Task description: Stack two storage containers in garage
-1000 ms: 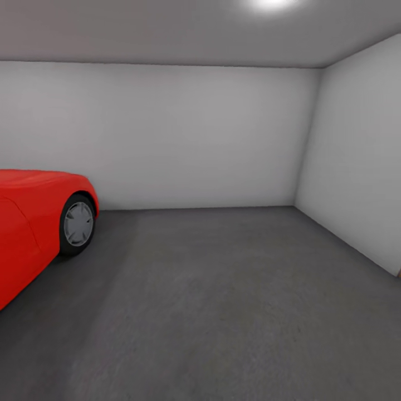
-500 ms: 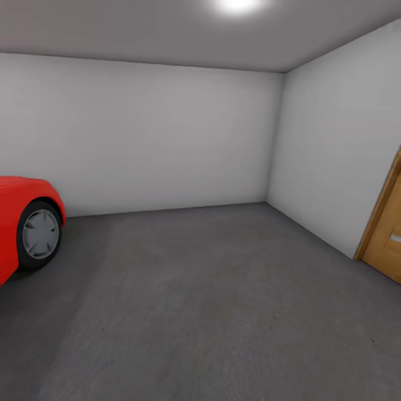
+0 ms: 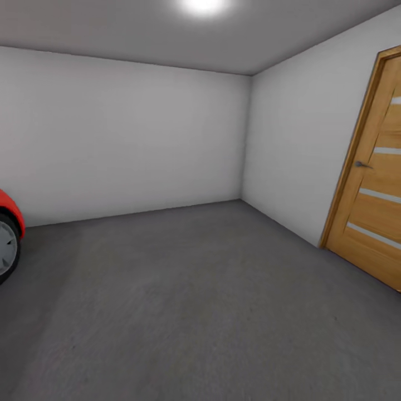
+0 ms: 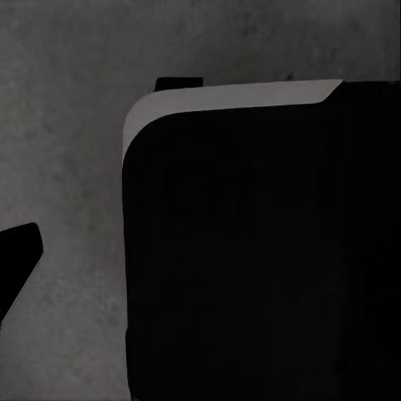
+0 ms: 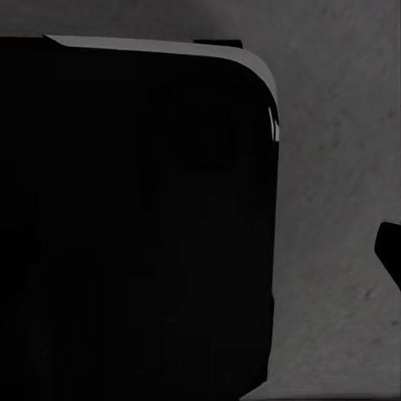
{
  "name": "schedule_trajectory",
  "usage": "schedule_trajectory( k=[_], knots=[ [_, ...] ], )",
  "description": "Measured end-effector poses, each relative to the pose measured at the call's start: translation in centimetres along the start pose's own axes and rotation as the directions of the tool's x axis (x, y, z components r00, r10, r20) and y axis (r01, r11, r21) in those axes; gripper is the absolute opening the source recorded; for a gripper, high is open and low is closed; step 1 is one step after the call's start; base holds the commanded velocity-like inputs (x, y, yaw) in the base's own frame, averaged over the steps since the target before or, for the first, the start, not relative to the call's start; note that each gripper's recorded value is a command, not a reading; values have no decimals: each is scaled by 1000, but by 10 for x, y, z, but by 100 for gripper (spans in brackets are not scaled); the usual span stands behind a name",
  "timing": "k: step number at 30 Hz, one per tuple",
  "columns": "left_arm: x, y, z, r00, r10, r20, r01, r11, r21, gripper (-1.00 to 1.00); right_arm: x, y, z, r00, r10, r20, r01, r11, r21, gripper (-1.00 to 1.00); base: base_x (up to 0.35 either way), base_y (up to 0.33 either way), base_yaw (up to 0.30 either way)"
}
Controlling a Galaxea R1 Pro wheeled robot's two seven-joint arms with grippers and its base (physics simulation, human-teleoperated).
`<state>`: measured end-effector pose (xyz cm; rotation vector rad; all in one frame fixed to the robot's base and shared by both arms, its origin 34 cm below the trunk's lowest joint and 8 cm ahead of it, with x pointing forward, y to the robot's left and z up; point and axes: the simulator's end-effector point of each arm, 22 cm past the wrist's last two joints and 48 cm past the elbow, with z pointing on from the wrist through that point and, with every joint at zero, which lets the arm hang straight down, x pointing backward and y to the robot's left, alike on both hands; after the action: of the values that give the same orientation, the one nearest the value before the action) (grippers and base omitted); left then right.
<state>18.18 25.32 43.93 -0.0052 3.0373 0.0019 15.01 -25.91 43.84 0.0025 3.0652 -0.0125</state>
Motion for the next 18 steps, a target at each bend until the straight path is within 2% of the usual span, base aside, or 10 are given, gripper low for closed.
schedule_trajectory(
  k=[5,7,9,14,18],
  knots=[
    [-2,-6,0,1000,-4,4,4,1000,8,100,0,0,0,1000,-2,0,2,1000,-1,100,0,0,-300],
    [1,-49,-2,1000,-7,-3,8,998,63,100,0,0,0,1000,-2,0,2,1000,-1,100,0,0,-300],
    [4,-63,-3,1000,-22,-12,23,997,79,100,0,0,0,1000,-3,0,3,1000,-1,100,0,0,-300],
    [5,-60,-2,998,-63,-15,64,995,73,100,0,0,0,1000,-4,0,4,1000,-1,100,0,0,-300],
    [5,-59,-2,997,-79,-17,80,994,71,100,0,0,0,1000,-4,0,4,1000,-1,100,0,0,-300]
  ],
)
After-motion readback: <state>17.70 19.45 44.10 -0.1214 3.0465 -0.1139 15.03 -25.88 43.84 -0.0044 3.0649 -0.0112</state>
